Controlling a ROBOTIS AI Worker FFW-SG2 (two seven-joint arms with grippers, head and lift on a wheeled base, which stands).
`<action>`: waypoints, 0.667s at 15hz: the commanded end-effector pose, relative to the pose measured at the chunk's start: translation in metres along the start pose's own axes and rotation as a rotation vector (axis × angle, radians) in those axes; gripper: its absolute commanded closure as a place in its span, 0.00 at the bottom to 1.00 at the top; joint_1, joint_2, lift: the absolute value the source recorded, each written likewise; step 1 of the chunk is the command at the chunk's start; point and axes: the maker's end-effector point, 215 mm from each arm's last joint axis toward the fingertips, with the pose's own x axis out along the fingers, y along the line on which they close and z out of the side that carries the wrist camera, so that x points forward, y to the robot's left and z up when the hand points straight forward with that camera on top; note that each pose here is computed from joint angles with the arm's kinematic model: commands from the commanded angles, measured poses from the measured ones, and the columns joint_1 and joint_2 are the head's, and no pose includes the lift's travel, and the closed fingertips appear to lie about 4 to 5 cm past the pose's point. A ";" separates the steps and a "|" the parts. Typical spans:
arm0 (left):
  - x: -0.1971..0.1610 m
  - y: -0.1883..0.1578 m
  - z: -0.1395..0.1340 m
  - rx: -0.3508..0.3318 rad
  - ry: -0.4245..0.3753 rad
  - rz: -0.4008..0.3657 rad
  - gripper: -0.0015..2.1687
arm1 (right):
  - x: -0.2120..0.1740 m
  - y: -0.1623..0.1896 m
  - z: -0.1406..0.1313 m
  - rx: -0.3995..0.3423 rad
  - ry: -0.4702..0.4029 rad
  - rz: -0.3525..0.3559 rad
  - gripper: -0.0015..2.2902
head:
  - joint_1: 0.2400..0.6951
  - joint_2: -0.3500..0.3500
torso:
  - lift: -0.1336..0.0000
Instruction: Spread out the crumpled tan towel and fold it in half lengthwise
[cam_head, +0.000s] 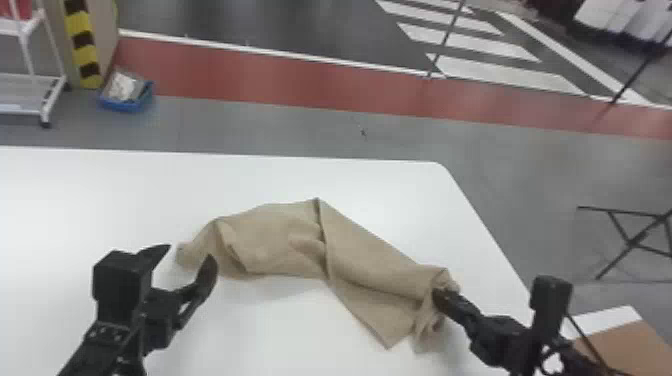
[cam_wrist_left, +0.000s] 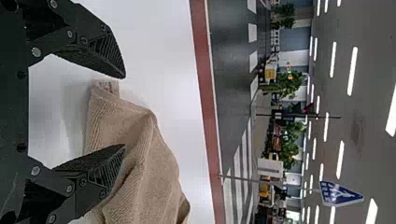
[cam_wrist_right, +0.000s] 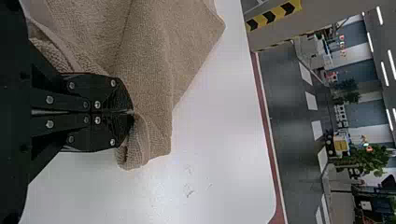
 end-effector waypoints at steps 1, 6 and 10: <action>0.008 -0.006 -0.006 0.008 0.016 -0.010 0.20 | -0.001 -0.001 0.000 -0.002 -0.002 -0.002 0.87 | 1.00 0.00 | 0.07; 0.019 -0.005 -0.020 0.037 0.069 -0.009 0.20 | -0.003 -0.003 0.002 -0.002 -0.014 -0.005 0.87 | 1.00 0.00 | 0.07; 0.020 -0.001 -0.023 0.054 0.080 0.005 0.62 | -0.005 -0.005 0.006 -0.009 -0.024 -0.009 0.87 | 1.00 0.00 | 0.07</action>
